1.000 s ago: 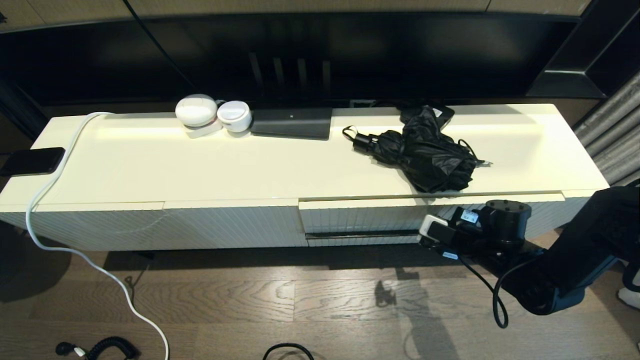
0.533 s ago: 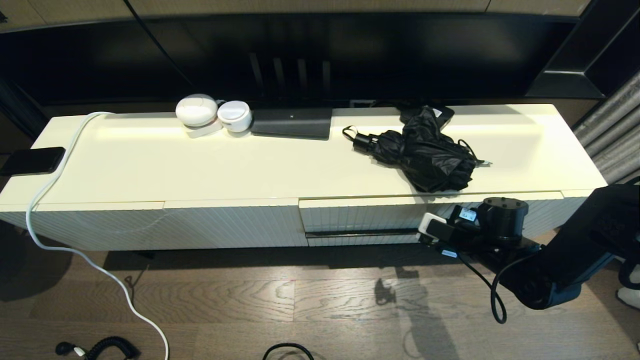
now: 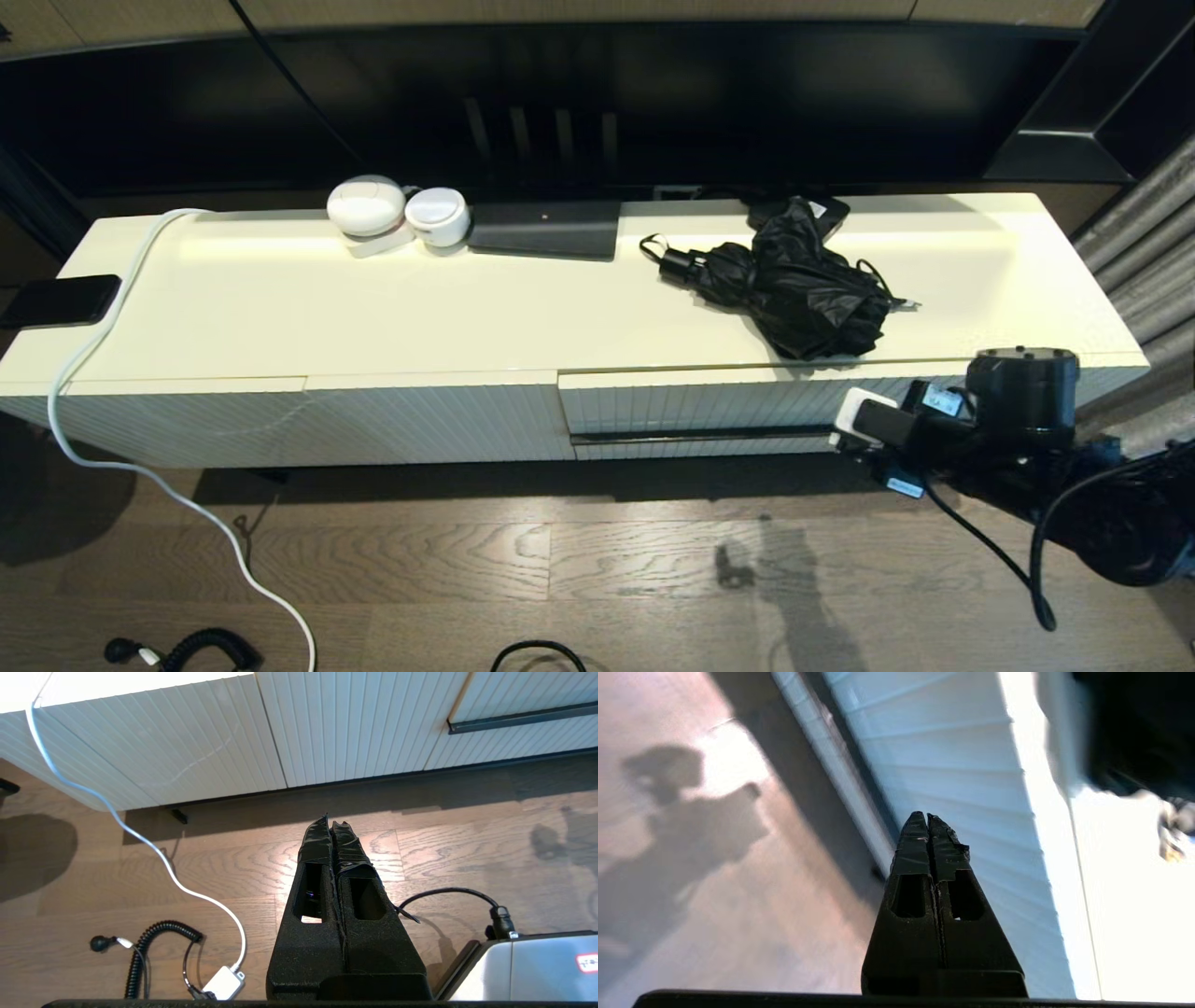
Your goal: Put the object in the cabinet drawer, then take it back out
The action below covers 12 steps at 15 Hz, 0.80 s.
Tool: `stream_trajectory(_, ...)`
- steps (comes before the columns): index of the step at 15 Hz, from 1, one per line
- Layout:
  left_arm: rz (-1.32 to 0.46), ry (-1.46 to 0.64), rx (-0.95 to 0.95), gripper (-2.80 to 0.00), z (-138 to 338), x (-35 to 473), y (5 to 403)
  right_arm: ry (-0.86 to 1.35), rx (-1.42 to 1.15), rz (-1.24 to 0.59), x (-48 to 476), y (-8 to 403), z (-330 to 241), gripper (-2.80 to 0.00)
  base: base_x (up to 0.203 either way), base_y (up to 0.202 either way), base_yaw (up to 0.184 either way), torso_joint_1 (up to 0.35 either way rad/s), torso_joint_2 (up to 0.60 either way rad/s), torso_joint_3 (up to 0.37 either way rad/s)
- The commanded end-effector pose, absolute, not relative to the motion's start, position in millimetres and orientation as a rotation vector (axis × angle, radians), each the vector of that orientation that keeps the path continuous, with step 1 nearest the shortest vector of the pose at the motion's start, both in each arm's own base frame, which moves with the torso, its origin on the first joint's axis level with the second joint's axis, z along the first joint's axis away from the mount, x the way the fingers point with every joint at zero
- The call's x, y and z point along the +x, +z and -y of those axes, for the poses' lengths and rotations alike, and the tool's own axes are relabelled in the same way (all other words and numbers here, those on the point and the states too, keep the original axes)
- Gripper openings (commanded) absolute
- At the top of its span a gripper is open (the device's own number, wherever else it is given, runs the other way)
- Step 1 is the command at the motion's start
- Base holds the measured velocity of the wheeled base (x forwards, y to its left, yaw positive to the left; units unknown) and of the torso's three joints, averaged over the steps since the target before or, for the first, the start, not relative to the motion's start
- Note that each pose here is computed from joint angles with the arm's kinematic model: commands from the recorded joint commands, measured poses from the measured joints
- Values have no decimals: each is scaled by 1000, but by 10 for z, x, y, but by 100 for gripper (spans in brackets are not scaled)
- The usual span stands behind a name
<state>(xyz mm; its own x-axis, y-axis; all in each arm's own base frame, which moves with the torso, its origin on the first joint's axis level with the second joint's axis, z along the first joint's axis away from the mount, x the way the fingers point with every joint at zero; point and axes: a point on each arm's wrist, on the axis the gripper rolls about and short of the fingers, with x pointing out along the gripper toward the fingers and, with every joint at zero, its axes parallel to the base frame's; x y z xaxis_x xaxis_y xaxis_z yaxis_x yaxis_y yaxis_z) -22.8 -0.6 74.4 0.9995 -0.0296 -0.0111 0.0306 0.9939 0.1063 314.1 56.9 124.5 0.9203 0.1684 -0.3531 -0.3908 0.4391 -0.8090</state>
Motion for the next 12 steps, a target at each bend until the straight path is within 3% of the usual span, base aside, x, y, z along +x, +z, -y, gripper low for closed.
stream_trajectory(1, -11, -31, 107, -280, 6, -228, 742, 319, -1046, -194, 2827, 1670, -491, -280, 0, 0, 0, 0, 0, 0)
stream_trajectory(7, -9, -31, 107, -280, 6, -228, 744, 309, -797, -441, 1685, 2390, -183, -280, 0, 0, 0, 0, 0, 0)
stream_trajectory(10, -9, -31, 107, -280, 6, -228, 744, 208, -593, -463, 1093, 2725, -64, -280, 0, 0, 0, 0, 0, 0)
stream_trajectory(12, -11, -31, 107, -280, 6, -228, 742, 155, -533, -385, 754, 2816, -34, -280, 0, 0, 0, 0, 0, 0)
